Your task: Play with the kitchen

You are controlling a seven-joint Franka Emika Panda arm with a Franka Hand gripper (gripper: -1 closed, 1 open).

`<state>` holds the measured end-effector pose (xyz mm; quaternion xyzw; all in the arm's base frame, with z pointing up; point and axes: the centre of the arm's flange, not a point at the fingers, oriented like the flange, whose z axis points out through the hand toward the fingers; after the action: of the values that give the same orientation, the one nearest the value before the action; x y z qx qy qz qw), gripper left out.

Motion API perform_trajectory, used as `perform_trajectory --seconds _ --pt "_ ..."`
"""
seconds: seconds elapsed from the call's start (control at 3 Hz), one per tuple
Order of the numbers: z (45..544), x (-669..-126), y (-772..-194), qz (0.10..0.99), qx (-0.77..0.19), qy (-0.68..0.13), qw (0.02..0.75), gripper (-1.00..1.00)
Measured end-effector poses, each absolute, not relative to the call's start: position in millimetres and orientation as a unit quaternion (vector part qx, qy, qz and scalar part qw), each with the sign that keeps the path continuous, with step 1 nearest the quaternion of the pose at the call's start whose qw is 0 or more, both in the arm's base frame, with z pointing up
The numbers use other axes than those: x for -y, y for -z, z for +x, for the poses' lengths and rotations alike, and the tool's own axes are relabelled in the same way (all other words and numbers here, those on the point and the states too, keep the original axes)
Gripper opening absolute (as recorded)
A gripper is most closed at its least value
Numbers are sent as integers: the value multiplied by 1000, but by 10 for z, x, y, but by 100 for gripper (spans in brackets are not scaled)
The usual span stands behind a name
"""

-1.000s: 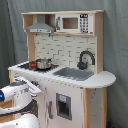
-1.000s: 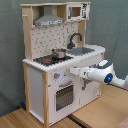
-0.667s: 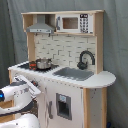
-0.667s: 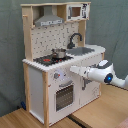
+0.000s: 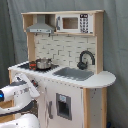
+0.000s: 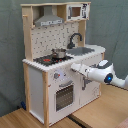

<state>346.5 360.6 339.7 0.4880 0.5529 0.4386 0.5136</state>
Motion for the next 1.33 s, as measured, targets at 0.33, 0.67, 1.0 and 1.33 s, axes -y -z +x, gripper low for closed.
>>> perform_trajectory --seconds 0.33,0.67,1.0,1.33 --pt "3463 -3608 -3399 518 -525 -467 488 -100" --pt "3460 -3611 -3403 545 -497 -493 463 -100" --pt "3458 -3613 -3405 570 -467 -517 436 -100" --pt "3453 -3624 -3405 581 -453 -528 422 -100"
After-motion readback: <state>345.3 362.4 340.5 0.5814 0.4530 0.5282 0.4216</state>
